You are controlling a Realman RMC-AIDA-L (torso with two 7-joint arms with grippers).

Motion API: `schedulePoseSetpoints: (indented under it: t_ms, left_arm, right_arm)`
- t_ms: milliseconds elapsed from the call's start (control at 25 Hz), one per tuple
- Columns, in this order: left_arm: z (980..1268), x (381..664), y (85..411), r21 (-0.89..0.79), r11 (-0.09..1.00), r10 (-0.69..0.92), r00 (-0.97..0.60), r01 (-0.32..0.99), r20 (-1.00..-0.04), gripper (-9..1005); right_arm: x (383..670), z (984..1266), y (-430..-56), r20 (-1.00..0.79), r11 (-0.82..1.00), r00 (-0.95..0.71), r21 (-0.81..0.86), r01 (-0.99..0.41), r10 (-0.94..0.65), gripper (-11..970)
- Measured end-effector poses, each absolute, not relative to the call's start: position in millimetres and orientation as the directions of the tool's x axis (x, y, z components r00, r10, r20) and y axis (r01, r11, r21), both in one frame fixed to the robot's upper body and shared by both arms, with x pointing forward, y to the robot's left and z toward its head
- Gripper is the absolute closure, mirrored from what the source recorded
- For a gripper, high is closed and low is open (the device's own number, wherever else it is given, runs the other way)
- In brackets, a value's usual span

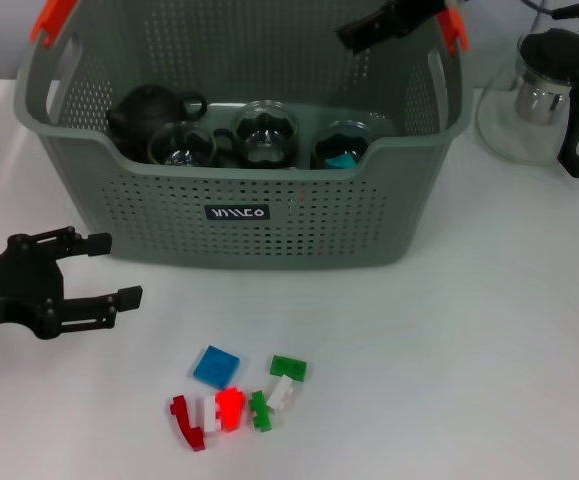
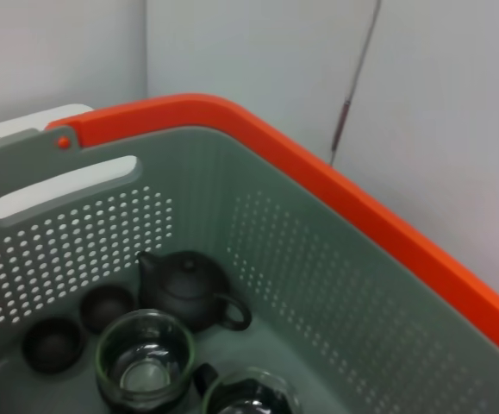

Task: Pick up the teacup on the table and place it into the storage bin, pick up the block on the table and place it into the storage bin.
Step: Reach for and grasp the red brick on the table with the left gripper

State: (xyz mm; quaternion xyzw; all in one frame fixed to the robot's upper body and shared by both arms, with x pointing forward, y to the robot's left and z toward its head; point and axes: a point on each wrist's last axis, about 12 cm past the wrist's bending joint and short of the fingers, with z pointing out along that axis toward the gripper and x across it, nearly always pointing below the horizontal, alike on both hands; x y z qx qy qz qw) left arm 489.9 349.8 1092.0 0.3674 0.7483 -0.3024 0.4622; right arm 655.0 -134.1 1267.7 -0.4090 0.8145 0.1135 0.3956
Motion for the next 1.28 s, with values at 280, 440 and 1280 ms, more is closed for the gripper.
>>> schedulePoseSetpoints:
  t_ms: [280, 440, 1280]
  left_arm:
    - [1095, 488, 352, -0.118, 0.561, 0.237, -0.295, 0.819, -0.926, 172]
    - [1098, 486, 353, -0.123, 0.563, 0.210, -0.285, 0.817, -0.935, 172]
    - [1099, 485, 356, -0.125, 0.559, 0.210, -0.286, 0.820, -0.935, 171]
  right_arm:
    - [649, 1278, -138, -0.768, 0.639, -0.312, -0.160, -0.752, -0.559, 12]
    - [640, 1282, -140, -0.796, 0.611, -0.278, -0.140, -0.779, -0.537, 12]
    - [544, 1253, -168, -0.680, 0.149, -0.178, 0.103, -0.984, -0.711, 11]
